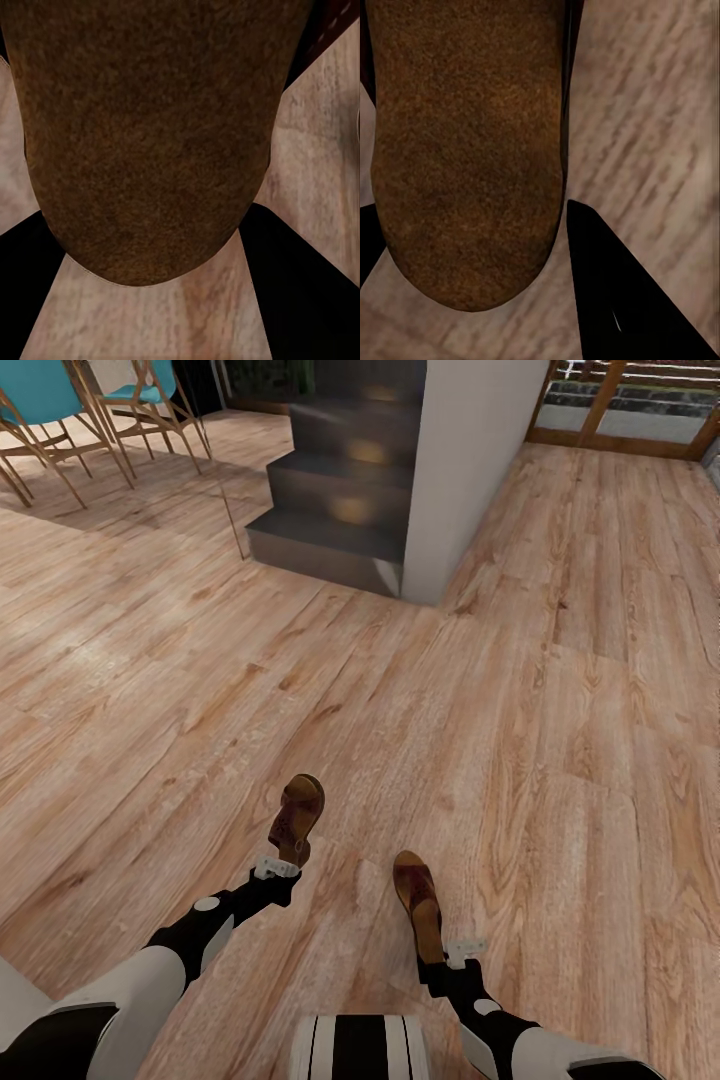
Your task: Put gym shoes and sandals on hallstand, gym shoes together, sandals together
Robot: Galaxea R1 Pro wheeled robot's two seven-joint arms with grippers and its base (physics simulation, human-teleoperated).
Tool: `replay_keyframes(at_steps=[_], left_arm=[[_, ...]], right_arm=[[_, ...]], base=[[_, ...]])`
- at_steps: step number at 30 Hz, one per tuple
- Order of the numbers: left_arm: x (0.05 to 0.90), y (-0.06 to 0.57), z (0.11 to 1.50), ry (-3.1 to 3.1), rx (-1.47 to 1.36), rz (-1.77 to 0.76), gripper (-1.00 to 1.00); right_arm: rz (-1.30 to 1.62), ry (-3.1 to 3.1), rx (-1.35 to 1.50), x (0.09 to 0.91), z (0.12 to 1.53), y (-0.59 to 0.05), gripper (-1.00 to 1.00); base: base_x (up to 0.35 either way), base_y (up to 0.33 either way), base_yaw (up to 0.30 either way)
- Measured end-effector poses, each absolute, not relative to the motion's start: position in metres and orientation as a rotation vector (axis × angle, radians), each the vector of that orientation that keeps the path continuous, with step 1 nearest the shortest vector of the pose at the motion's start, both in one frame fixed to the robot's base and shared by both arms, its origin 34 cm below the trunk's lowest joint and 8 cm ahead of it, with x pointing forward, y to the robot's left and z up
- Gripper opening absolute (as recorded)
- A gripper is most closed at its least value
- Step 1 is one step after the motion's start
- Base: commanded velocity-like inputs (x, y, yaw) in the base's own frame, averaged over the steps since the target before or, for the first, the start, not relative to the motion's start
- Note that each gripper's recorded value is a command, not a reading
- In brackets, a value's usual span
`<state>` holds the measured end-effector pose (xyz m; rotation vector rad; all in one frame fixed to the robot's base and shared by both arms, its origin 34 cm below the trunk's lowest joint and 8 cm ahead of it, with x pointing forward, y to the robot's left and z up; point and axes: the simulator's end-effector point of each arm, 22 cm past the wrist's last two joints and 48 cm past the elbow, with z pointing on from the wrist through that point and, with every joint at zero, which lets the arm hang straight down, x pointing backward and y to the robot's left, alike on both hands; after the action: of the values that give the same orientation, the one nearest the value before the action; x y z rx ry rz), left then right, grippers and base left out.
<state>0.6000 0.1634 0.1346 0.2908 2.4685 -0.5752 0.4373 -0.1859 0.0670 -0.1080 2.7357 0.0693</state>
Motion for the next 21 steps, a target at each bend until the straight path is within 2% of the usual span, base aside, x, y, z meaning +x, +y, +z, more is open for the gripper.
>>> replay_keyframes(at_steps=[21], left_arm=[[0.608,0.163,0.147,2.446,0.298,-0.568,-1.0]], right_arm=[[0.066,2.71,-0.108,0.448,0.076,-0.187,-1.0]], base=[[0.0,0.0,-0.046]])
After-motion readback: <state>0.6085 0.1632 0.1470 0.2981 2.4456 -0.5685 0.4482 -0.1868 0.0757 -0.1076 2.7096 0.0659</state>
